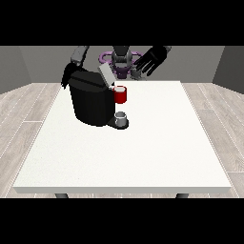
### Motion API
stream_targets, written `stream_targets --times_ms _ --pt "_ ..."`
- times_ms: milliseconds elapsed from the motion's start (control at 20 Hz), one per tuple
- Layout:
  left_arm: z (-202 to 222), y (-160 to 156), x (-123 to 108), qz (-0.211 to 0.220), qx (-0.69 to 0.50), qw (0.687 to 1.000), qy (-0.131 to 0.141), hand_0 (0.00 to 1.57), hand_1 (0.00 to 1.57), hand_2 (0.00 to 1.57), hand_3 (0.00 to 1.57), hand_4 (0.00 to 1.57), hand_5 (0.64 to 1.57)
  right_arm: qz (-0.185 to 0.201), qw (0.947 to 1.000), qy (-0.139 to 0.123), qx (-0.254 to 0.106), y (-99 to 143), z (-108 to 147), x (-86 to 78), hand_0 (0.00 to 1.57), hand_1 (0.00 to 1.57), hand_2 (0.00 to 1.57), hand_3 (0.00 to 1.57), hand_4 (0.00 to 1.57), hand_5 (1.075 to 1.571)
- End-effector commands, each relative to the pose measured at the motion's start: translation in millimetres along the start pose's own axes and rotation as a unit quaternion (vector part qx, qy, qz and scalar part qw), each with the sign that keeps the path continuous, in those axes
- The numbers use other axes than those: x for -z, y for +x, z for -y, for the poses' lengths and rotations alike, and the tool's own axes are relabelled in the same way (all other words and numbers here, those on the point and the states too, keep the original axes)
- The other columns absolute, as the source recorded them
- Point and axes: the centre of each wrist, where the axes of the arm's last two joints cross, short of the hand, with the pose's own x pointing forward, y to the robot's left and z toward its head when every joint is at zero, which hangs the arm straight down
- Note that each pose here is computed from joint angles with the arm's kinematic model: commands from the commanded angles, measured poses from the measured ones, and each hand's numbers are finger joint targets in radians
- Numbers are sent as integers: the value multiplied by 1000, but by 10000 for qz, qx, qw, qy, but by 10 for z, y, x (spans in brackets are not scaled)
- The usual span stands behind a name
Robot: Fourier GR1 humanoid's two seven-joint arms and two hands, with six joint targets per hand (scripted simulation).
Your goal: Insert the coffee pod into the coffee machine and close the lid
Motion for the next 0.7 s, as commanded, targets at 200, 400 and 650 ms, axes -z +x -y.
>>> stream_targets --times_ms 200,400,650 --pt "1342 -648 -552 -361 -3399 9388 428 0 0 0 0 69 1571 -315 9990 -263 202 -321 135 -252 0 0 0 0 0 1571" --pt "1754 -756 -797 -867 -3746 9231 -7 0 0 0 0 421 1571 -62 9983 386 443 -180 3 -273 0 0 0 0 0 1571" --pt "1881 -994 -1166 -1235 -3812 9162 26 0 0 0 0 389 1571 362 9958 804 245 159 14 -160 0 0 0 0 62 1571"
